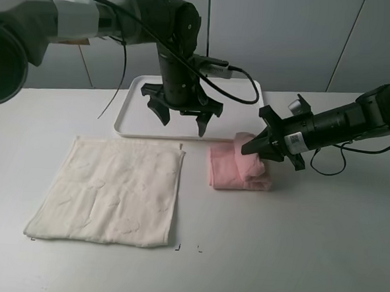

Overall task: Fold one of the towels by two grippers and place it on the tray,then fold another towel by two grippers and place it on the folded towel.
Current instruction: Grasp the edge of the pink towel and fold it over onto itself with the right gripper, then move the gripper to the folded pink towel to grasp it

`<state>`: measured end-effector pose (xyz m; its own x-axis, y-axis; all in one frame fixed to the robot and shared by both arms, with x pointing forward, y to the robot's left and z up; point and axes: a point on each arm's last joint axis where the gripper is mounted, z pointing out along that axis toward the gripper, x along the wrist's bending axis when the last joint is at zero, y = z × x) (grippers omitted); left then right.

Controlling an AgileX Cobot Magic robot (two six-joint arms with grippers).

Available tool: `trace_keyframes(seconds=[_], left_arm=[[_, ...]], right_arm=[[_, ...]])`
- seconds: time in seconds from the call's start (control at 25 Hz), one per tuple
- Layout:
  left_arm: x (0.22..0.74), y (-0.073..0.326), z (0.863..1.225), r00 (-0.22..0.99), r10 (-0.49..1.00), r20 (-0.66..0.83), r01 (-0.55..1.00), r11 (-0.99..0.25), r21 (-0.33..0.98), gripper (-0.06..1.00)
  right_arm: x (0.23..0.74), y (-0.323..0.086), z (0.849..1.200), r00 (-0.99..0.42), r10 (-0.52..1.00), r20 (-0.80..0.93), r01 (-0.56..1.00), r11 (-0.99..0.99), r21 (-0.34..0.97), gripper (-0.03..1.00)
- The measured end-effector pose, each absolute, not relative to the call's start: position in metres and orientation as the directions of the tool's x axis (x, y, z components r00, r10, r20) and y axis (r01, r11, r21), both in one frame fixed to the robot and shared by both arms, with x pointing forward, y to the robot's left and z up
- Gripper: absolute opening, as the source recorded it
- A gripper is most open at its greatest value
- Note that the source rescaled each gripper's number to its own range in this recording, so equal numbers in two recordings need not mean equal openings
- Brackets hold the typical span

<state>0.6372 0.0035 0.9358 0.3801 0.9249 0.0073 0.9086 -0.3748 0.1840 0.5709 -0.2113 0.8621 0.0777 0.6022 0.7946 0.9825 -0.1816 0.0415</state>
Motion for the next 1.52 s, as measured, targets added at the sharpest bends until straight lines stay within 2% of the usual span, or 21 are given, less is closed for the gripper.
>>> trace_keyframes(seconds=[0.04,0.12,0.28,0.32,0.36,0.56,0.8,1.0,1.28,1.52], left_arm=[[0.638,0.005,0.939,0.382,0.924,0.006,0.907,-0.376,0.188,1.0],[0.639,0.007,0.942,0.39,0.921,0.008,0.904,-0.385,0.189,1.0],[0.639,0.011,0.942,0.398,0.917,0.021,0.902,-0.396,0.174,1.0],[0.639,0.011,0.942,0.403,0.915,0.023,0.9,-0.4,0.174,1.0],[0.639,0.011,0.942,0.405,0.914,0.025,0.899,-0.403,0.174,1.0],[0.64,0.012,0.942,0.413,0.91,0.043,0.893,-0.414,0.177,1.0],[0.64,0.012,0.942,0.418,0.907,0.045,0.89,-0.419,0.177,1.0],[0.641,0.013,0.942,0.432,0.901,0.05,0.884,-0.433,0.177,1.0],[0.641,0.013,0.942,0.435,0.899,0.051,0.882,-0.437,0.177,1.0],[0.641,0.013,0.942,0.437,0.898,0.051,0.881,-0.439,0.177,1.0]], right_arm=[[0.571,-0.211,0.862,0.08,0.6,0.796,0.982,-0.185,0.041,0.04],[0.572,-0.211,0.863,0.081,0.59,0.804,0.98,-0.196,0.045,0.13],[0.573,-0.201,0.868,0.046,0.544,0.838,0.979,-0.19,0.07,0.65],[0.572,-0.198,0.869,0.029,0.539,0.842,0.981,-0.178,0.079,0.73],[0.572,-0.197,0.869,0.017,0.539,0.842,0.982,-0.167,0.087,0.75],[0.571,-0.197,0.87,0.009,0.528,0.849,0.983,-0.159,0.088,0.62],[0.58,-0.23,0.888,0.025,0.521,0.853,0.958,-0.257,0.128,0.66],[0.578,-0.251,0.882,0.095,0.589,0.802,0.958,-0.272,0.086,0.67],[0.575,-0.254,0.861,0.147,0.621,0.77,0.964,-0.264,0.028,0.67],[0.573,-0.24,0.851,0.11,0.651,0.751,0.977,-0.211,0.039,0.67]])
